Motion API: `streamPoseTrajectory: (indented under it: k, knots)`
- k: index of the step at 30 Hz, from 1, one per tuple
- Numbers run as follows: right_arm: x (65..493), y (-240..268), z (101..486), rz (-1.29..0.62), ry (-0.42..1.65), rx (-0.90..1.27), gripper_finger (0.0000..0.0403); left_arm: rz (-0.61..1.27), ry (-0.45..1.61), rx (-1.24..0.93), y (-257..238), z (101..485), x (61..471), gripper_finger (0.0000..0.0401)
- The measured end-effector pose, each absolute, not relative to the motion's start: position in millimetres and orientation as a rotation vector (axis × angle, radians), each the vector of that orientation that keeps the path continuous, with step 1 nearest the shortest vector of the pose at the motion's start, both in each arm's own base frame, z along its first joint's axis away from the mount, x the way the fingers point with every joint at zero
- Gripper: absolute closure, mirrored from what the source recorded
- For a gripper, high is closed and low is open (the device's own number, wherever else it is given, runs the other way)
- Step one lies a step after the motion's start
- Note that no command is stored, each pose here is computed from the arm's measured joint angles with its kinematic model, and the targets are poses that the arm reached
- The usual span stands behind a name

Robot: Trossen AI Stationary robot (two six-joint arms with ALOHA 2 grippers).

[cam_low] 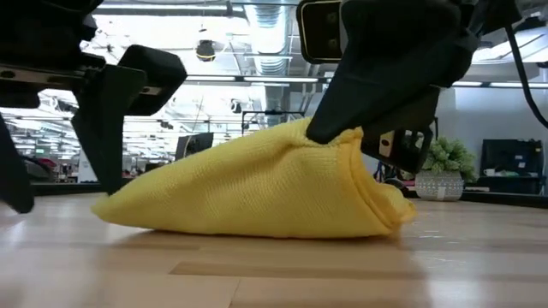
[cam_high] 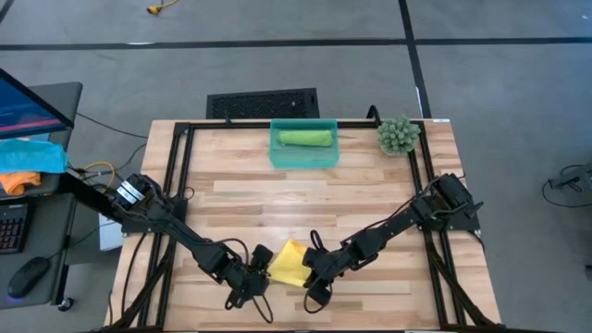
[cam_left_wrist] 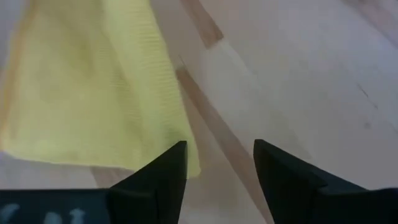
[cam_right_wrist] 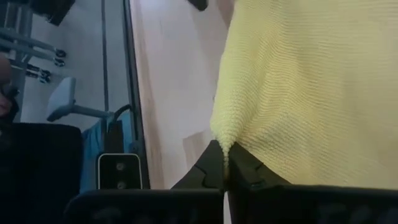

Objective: Roll microfiber towels into tight, uniform cylinder then place into a basket
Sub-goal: Roll the yellow towel

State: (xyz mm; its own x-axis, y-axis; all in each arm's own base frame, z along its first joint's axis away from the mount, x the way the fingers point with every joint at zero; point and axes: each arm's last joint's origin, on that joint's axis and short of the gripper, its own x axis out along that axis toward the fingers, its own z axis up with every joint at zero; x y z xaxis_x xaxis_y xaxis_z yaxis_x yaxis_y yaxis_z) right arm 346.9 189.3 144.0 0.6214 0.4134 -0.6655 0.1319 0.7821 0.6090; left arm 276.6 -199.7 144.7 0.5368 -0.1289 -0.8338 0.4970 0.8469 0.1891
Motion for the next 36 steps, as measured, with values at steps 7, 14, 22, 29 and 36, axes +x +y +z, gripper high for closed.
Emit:
streamPoseTrajectory:
  k: [7,14,22,29,36]
  knots:
    - [344,185,139,0.109,0.953,0.675,0.0396,-0.428,0.899,0.392,-208,144,278,0.0223]
    - [343,184,139,0.088,0.953,0.682,0.0387,-0.443,0.880,0.404,-211,135,283,0.0223]
    - [343,184,138,0.076,0.961,0.676,0.0392,-0.462,0.922,0.372,-200,123,294,0.0223]
    - [342,184,137,0.072,0.969,0.672,0.0395,-0.357,0.920,0.411,-195,126,293,0.0223]
    - [342,184,137,0.070,0.973,0.670,0.0387,-0.296,0.898,0.444,-192,127,296,0.0223]
